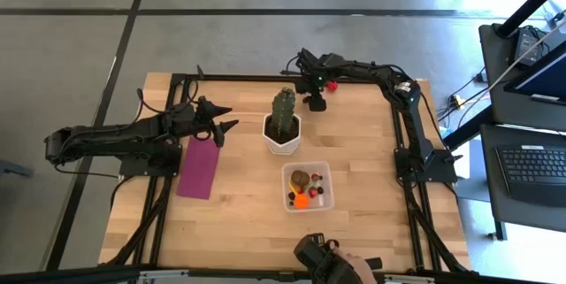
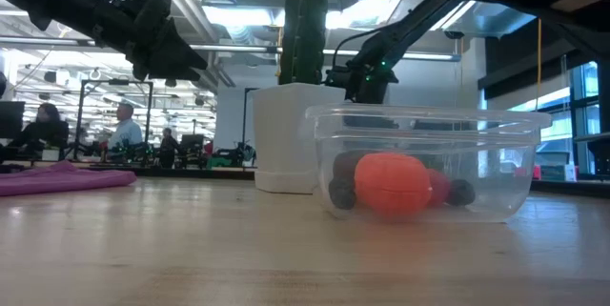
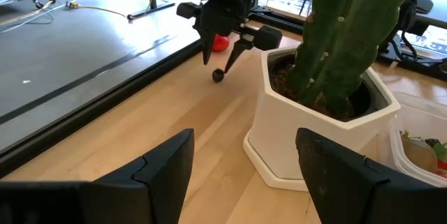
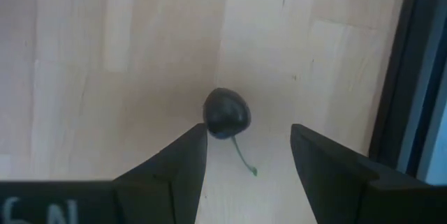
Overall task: Pick and placing Produce into tupperware
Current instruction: Put the black cherry into the transparent bin
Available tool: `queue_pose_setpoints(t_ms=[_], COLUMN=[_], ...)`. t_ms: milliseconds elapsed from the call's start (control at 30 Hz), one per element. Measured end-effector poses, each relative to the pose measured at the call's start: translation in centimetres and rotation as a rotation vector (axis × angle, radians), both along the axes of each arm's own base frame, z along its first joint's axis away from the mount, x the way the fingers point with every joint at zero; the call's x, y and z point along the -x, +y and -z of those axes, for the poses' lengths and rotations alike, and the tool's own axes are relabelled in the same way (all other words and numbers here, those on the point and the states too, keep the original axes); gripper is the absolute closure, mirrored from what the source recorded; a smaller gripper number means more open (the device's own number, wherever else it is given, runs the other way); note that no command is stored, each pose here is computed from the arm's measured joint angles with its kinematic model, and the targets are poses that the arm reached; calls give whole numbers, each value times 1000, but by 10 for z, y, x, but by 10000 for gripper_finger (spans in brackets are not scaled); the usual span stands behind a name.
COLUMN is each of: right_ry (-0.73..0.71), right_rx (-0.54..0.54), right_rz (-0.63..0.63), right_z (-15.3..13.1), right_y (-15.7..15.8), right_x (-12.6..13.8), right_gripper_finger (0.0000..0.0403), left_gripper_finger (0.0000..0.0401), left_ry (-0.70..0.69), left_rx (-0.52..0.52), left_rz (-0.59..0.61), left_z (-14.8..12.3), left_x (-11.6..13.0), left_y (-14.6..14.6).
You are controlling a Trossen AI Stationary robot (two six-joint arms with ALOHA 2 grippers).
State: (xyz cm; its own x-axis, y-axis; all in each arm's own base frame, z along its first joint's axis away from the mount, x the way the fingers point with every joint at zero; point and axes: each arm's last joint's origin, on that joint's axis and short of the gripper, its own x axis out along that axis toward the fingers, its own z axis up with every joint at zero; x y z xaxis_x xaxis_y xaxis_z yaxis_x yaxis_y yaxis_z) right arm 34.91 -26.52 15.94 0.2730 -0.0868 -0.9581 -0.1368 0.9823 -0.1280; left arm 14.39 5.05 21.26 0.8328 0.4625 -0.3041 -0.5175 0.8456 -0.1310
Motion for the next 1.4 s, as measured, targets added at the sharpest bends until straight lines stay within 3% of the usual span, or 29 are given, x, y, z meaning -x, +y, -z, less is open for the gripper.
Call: queue_pose_setpoints(t_ms=[600, 1167, 1400], right_ry=[30, 48, 46], right_rx=[-25, -6, -18], right_rz=[3, 10, 67], right_z=[19, 19, 19], right_y=[-2, -3, -3], right_x=[-2, -1, 0], right_gripper_finger=[206, 388, 397], left_gripper_finger=[157, 157, 157], left_ry=[0, 0, 0], left_rx=[0, -1, -1], left_rz=[0, -1, 0], left_z=[0, 0, 0], left_x=[0, 0, 0], left_y=[0, 0, 0])
